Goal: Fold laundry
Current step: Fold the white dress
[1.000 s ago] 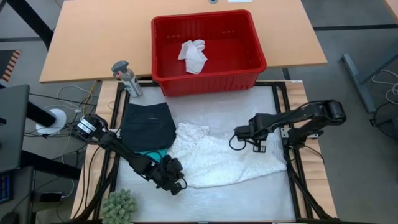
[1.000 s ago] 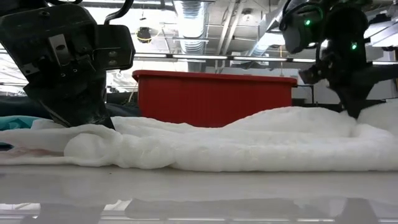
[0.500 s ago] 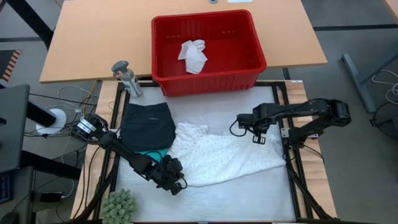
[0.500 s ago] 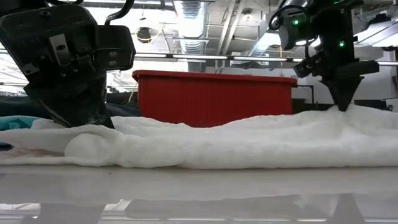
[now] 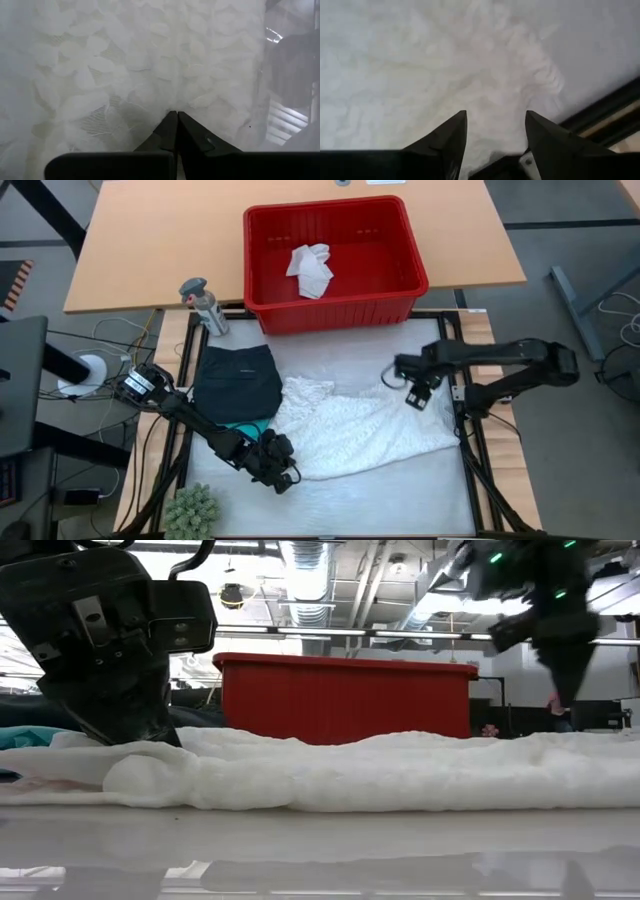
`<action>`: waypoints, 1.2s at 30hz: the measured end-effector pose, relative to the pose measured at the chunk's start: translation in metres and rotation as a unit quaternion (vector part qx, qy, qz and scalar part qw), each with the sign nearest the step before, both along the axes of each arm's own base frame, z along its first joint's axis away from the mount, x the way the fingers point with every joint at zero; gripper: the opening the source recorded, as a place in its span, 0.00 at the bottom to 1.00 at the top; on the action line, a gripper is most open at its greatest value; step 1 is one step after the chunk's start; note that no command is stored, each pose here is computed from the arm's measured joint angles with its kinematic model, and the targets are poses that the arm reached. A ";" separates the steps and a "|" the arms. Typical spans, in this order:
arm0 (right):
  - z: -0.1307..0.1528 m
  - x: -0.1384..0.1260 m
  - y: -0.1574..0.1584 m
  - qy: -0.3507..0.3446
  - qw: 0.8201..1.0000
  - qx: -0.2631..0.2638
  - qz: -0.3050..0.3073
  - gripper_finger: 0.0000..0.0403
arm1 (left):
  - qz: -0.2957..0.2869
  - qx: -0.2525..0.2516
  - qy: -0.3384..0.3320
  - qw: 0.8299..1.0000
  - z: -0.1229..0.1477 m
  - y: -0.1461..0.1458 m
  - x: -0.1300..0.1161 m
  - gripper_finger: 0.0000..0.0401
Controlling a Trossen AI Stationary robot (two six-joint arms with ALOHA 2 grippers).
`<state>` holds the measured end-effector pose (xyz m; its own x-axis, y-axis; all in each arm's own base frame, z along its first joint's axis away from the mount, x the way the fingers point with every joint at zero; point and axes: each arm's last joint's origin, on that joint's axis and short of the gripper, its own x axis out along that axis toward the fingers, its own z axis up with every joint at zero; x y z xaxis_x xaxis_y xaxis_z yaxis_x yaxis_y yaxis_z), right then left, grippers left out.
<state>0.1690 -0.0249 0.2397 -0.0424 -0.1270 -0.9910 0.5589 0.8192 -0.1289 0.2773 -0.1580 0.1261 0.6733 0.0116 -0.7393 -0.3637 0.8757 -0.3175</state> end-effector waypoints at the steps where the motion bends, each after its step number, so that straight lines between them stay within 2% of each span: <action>1: 0.000 -0.004 0.005 -0.005 1.000 -0.006 -0.002 0.56 | -0.001 0.001 0.000 1.000 0.000 0.000 0.000 0.00; 4: -0.002 -0.013 0.014 -0.010 1.000 -0.014 0.001 0.56 | -0.001 0.001 0.001 1.000 0.000 0.000 0.000 0.00; 9: -0.020 -0.026 0.016 0.031 0.999 -0.020 -0.015 0.56 | -0.001 0.002 0.001 1.000 0.000 0.000 0.000 0.00; 16: -0.036 -0.019 0.007 0.061 0.997 -0.032 -0.020 0.54 | 0.001 0.003 0.000 1.000 0.000 0.001 0.000 0.00; 21: -0.046 -0.009 0.001 0.080 0.996 -0.036 -0.034 0.41 | 0.002 0.003 0.000 1.000 0.000 0.001 0.000 0.00; 24: -0.054 -0.005 -0.001 0.104 0.994 -0.032 -0.028 0.28 | 0.003 0.004 -0.001 1.000 0.000 0.001 0.000 0.00; 28: -0.060 -0.002 -0.005 0.132 0.990 -0.028 -0.030 0.07 | 0.003 0.004 -0.001 1.000 0.000 0.001 0.000 0.00; 31: -0.056 0.002 -0.009 0.135 0.989 -0.036 -0.040 0.05 | 0.003 0.005 -0.001 1.000 0.000 0.001 0.000 0.00; 36: -0.039 0.009 -0.019 0.123 0.986 -0.094 -0.056 0.05 | 0.003 0.005 0.000 1.000 0.000 0.001 0.000 0.00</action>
